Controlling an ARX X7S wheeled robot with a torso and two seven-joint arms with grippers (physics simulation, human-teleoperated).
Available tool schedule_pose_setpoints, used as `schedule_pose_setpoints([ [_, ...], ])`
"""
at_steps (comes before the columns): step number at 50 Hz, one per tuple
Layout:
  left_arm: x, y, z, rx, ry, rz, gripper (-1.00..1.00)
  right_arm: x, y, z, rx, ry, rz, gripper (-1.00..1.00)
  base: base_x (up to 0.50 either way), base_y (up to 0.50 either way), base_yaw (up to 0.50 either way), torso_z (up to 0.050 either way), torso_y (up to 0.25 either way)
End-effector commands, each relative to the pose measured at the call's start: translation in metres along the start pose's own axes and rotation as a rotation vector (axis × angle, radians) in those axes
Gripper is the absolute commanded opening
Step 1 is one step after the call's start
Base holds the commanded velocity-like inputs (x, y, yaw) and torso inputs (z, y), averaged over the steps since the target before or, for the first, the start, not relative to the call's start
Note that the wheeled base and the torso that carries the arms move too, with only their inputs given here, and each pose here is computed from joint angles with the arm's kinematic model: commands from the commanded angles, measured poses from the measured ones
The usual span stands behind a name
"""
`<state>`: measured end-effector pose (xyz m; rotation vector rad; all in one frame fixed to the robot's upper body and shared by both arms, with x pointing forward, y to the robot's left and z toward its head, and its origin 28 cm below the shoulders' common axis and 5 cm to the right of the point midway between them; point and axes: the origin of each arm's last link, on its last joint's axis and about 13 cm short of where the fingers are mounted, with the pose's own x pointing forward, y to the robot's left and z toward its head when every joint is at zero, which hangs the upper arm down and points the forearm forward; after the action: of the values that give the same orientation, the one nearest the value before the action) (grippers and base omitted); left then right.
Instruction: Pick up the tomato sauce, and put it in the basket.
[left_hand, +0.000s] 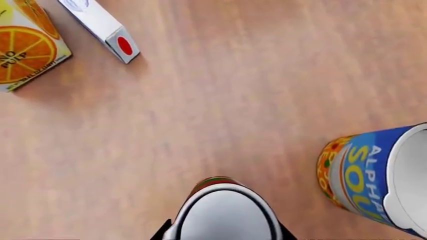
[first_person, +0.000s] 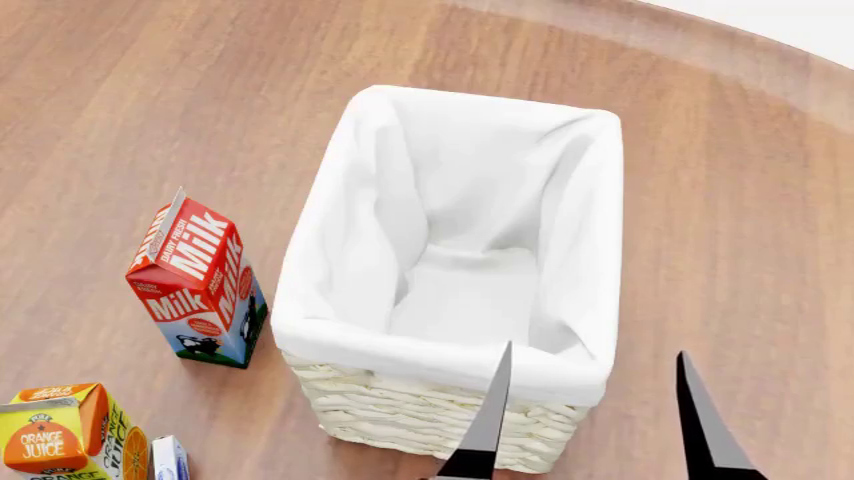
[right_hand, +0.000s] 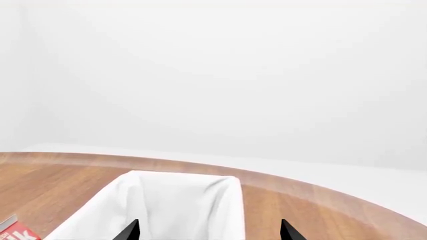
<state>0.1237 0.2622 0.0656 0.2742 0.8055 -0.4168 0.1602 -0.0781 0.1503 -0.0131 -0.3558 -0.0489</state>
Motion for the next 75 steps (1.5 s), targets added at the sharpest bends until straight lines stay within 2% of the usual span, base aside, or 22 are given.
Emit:
schedule_pose_setpoints([
  [1, -0.001, -0.002, 0.0, -0.001, -0.001, -0.003, -1.0, 0.0, 0.001, -0.001, 0.004, 0.001, 0.003, 1.0, 0.0, 0.0, 0.0, 0.0, 0.0],
  [18, -0.013, -0.002, 0.014, -0.004, -0.059, 0.002, -1.0, -0.001, 0.001, -0.003, 0.011, 0.003, 0.003, 1.0, 0.0, 0.0, 0.0, 0.0, 0.0],
  [20, -0.015, -0.001, 0.017, 0.023, -0.084, 0.019, -1.0, -0.001, 0.001, -0.003, 0.012, 0.003, 0.0, 1.0, 0.0, 0.0, 0.0, 0.0, 0.0],
  [24, -0.02, 0.002, 0.024, -0.002, -0.109, 0.022, -1.0, -0.001, 0.001, -0.003, 0.011, 0.003, 0.0, 1.0, 0.0, 0.0, 0.0, 0.0, 0.0],
  [30, -0.033, 0.005, 0.037, 0.02, -0.18, 0.034, -1.0, -0.001, 0.001, -0.004, 0.014, 0.004, 0.002, 1.0, 0.0, 0.0, 0.0, 0.0, 0.0],
  [35, -0.05, -0.001, 0.05, 0.023, -0.233, -0.003, -1.0, -0.001, 0.002, -0.004, 0.014, 0.004, 0.004, 1.0, 0.0, 0.0, 0.0, 0.0, 0.0],
  [46, -0.066, -0.002, 0.063, 0.038, -0.301, -0.013, -1.0, 0.0, 0.002, -0.003, 0.016, 0.0, 0.006, 1.0, 0.0, 0.0, 0.0, 0.0, 0.0],
  [48, -0.069, -0.002, 0.066, 0.072, -0.327, 0.002, -1.0, 0.0, 0.002, -0.001, 0.015, -0.004, 0.007, 1.0, 0.0, 0.0, 0.0, 0.0, 0.0],
  [52, -0.072, -0.002, 0.069, 0.073, -0.339, -0.001, -1.0, 0.0, 0.001, 0.0, 0.013, -0.005, 0.004, 1.0, 0.0, 0.0, 0.0, 0.0, 0.0],
  [59, -0.091, 0.002, 0.096, 0.09, -0.428, 0.004, -1.0, -0.001, 0.001, 0.002, 0.011, -0.01, 0.004, 1.0, 0.0, 0.0, 0.0, 0.0, 0.0],
  [70, -0.115, 0.003, 0.136, 0.178, -0.537, 0.003, -1.0, -0.002, 0.001, 0.003, 0.009, -0.01, 0.01, 1.0, 0.0, 0.0, 0.0, 0.0, 0.0],
  [75, -0.128, 0.006, 0.166, 0.217, -0.62, 0.007, -1.0, -0.001, 0.002, 0.003, 0.01, -0.012, 0.011, 1.0, 0.0, 0.0, 0.0, 0.0, 0.0],
])
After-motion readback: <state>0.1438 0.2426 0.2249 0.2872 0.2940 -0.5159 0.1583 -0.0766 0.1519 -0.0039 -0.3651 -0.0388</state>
